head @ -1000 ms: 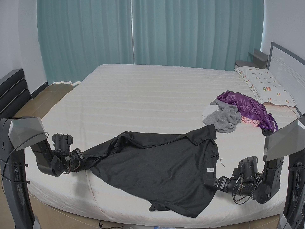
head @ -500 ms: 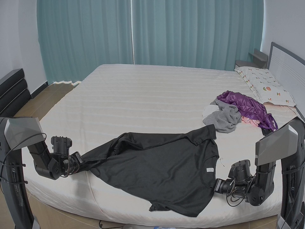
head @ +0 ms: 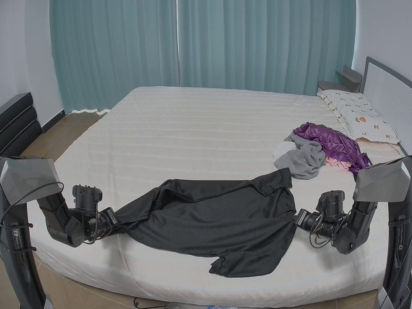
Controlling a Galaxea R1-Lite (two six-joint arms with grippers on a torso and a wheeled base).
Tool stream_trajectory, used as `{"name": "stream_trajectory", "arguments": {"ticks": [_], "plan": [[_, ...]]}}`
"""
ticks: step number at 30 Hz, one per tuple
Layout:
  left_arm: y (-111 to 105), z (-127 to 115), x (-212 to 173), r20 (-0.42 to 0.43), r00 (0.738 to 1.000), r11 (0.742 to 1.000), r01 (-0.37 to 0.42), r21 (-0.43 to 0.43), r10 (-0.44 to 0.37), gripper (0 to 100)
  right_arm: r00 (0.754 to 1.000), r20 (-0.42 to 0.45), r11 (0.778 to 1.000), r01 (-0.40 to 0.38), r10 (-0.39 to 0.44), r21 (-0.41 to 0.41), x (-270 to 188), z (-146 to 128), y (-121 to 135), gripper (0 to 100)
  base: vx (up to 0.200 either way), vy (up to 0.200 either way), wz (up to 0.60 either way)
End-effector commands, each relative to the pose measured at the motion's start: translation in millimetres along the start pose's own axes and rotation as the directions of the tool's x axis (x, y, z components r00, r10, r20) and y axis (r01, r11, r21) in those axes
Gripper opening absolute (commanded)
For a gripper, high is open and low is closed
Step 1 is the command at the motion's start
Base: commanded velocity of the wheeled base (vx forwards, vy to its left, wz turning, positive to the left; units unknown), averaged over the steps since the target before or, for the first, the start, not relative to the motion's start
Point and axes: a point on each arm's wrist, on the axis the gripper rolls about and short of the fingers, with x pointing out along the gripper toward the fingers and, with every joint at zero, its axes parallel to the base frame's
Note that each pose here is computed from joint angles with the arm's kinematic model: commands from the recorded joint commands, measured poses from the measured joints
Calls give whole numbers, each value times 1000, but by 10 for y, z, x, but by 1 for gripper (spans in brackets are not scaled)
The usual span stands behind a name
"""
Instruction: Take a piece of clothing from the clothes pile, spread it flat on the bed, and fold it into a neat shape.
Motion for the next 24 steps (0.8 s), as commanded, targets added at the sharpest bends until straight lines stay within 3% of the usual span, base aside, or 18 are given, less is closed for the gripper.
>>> {"name": "stream_trajectory", "arguments": {"ticks": [1,12,13,19,24], "plan": [[-149,-40,-119,5,999,999,42,24,-42,0,993,116,1000,-12,9,27,236,499,43,0,0,0,0],[-201,-70,-120,0,998,998,56,22,-56,0,991,129,999,-31,28,22,673,701,207,0,0,0,0],[-199,-73,-117,-1,999,998,55,21,-55,0,991,128,999,-33,29,24,701,690,198,100,0,0,0],[-209,-68,-101,-1,998,998,60,-18,-60,0,993,111,998,-34,29,43,644,660,167,100,0,0,0],[-207,-74,-95,-4,998,998,62,-29,-62,0,986,156,994,-65,50,89,322,828,233,100,0,0,0]]}}
